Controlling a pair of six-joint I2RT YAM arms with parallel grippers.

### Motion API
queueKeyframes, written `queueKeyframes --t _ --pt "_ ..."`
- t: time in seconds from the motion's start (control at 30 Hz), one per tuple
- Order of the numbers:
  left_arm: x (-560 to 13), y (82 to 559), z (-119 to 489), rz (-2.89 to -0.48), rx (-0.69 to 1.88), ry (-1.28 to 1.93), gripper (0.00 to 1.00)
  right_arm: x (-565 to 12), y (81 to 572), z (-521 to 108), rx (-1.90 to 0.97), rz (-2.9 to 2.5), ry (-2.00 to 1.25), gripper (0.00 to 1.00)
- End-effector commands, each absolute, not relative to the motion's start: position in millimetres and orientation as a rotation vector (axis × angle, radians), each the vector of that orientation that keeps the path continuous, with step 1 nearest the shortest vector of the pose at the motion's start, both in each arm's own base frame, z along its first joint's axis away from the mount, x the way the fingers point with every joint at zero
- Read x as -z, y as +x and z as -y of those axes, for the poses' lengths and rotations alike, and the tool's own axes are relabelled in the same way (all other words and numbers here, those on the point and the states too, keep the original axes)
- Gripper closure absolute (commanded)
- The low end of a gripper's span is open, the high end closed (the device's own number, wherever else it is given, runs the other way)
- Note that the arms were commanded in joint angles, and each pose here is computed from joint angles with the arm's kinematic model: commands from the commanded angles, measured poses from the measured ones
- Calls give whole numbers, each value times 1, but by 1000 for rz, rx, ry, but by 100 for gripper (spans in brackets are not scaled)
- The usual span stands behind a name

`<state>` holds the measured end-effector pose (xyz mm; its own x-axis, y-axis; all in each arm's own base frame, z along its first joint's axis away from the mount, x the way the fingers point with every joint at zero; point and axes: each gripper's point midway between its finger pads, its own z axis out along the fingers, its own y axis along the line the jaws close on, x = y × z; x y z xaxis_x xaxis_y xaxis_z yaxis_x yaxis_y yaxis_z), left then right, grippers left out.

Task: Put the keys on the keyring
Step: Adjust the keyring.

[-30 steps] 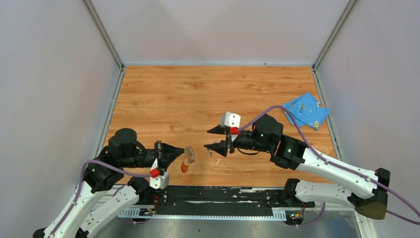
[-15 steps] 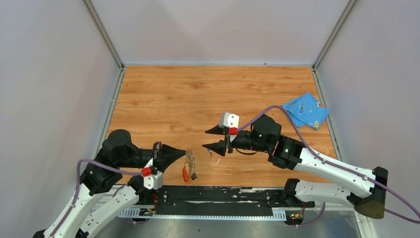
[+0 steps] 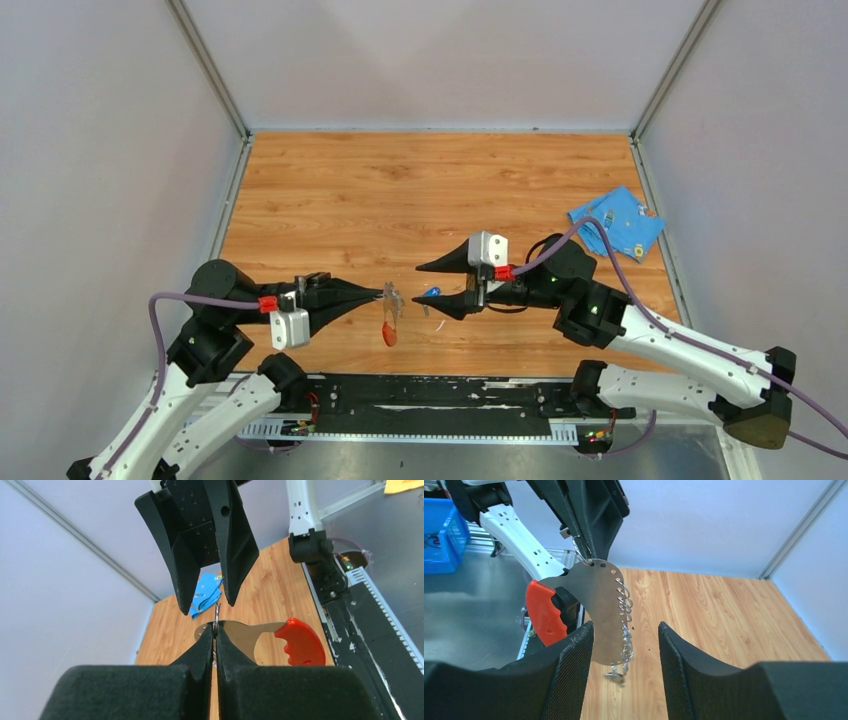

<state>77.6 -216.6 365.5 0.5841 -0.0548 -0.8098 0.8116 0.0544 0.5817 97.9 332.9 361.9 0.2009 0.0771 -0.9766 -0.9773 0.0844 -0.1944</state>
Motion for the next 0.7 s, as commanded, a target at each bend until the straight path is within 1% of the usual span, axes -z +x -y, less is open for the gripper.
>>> queueKeyframes --t 0.0,0.27,0.57,0.67 --pt "-381 70 222 -665 835 1338 100 -393 79 -335 -1112 -887 -1194 47" --pt "-386 71 227 -688 895 1320 100 -417 64 -340 -1174 -760 -1222 48" --pt "-390 71 229 -713 938 1302 100 -436 54 -345 -1233 -675 -1228 52" --pt "-392 72 230 -731 946 1289 100 -436 53 -349 -1249 -668 -1241 56"
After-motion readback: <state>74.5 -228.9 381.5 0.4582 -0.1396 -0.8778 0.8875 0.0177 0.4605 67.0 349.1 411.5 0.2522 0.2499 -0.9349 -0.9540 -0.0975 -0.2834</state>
